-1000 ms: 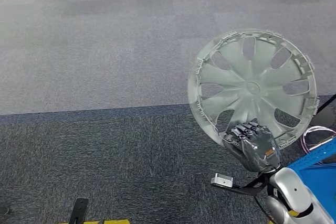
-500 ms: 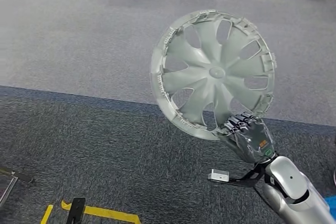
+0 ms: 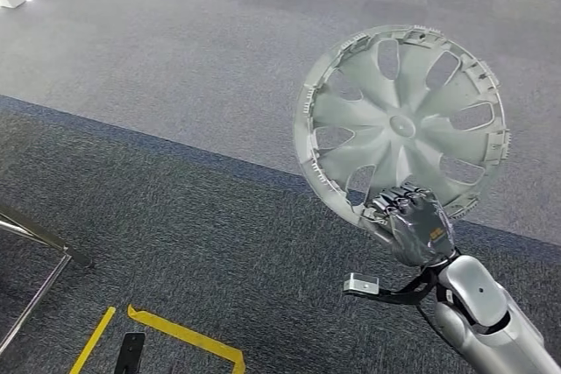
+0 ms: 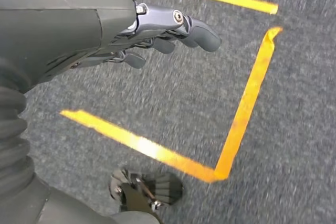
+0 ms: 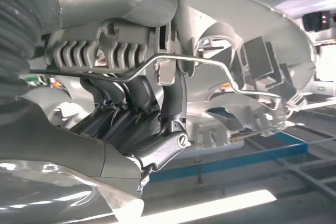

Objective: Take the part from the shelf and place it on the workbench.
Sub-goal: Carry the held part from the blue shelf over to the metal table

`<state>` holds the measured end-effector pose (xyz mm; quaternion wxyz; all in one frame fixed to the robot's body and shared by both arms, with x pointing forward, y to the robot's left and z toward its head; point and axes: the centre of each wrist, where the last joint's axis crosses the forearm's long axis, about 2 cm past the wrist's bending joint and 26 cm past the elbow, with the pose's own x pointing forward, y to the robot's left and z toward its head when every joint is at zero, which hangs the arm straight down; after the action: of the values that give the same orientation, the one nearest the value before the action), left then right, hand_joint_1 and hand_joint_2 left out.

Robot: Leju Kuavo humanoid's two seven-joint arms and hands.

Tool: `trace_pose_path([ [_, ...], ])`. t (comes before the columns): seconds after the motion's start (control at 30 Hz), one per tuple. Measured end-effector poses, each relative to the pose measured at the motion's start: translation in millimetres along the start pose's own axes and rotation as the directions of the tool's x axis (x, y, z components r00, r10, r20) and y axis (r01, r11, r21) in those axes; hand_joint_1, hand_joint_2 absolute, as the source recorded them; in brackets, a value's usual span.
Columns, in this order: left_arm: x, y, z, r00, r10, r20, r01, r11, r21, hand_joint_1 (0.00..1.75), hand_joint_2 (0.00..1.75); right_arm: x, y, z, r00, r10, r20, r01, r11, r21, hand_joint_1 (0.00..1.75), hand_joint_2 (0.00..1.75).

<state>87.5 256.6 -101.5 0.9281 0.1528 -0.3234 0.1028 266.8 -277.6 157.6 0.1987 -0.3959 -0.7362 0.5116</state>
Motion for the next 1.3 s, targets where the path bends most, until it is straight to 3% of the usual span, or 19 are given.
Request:
trace_pose_path([
  [1.3,3.5,1.8,-3.0,1.0,0.01,-0.01,-0.011,1.0,-0.021,0.0,1.75,3.3,5.9,-9.4,1.0,0.004,0.017,-0.004,1.0,0.014,1.75,1.75],
])
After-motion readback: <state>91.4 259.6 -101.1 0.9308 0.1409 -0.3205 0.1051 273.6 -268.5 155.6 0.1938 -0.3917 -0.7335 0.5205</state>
